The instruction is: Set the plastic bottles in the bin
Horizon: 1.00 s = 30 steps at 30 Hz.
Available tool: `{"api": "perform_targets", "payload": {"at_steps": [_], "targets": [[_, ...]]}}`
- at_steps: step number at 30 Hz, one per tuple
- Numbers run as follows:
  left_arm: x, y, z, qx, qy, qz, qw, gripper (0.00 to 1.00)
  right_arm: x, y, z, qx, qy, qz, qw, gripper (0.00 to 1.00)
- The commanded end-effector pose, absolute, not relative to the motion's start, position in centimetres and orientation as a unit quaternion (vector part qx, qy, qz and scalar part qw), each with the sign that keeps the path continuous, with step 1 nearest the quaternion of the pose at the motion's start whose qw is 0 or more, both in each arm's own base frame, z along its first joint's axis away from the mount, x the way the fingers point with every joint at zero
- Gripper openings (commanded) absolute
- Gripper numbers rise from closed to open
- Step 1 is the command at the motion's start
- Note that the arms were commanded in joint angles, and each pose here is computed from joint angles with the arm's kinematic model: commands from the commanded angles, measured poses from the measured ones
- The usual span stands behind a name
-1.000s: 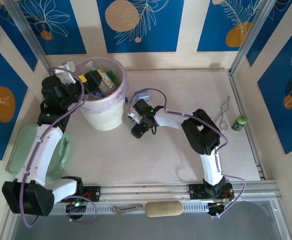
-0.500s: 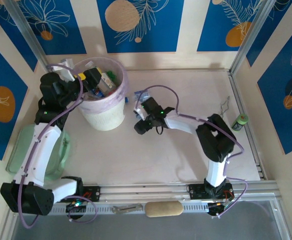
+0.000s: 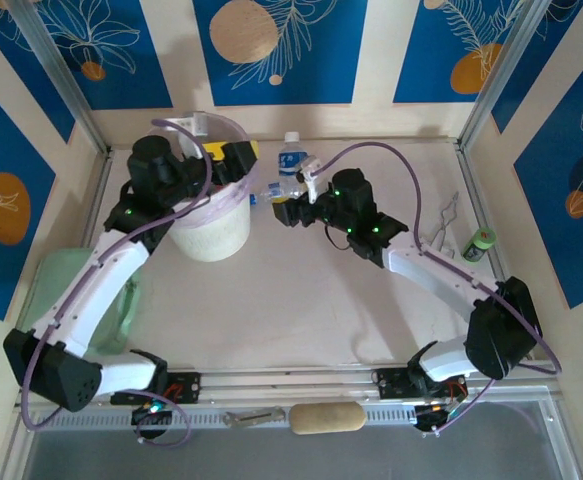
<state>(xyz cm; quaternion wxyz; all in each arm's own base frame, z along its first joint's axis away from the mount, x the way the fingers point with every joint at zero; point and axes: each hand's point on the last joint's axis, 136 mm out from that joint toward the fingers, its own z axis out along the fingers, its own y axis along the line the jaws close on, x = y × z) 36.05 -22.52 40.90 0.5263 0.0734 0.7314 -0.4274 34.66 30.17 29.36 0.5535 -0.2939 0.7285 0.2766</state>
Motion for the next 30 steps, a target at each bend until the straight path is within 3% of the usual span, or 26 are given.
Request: {"api": "perform_targets", "payload": {"at_steps": [1, 9, 30], "targets": [[35.8, -24.6, 42.3, 0.086, 0.71, -0.467, 0.52, 0.99, 33.2, 30.7, 34.2, -0.295, 0.665, 0.32, 0.607, 0.53], [35.5, -27.5, 41.8, 0.096, 0.697, -0.519, 0.485, 0.98, 31.0, 31.9, 36.0, -0.313, 0.626, 0.337, 0.63, 0.53], [33.9, -29.8, 43.3, 0.131, 0.658, -0.587, 0.452, 0.9, 30.8, 33.8, 37.1, -0.325, 0.599, 0.397, 0.615, 0.52]]}}
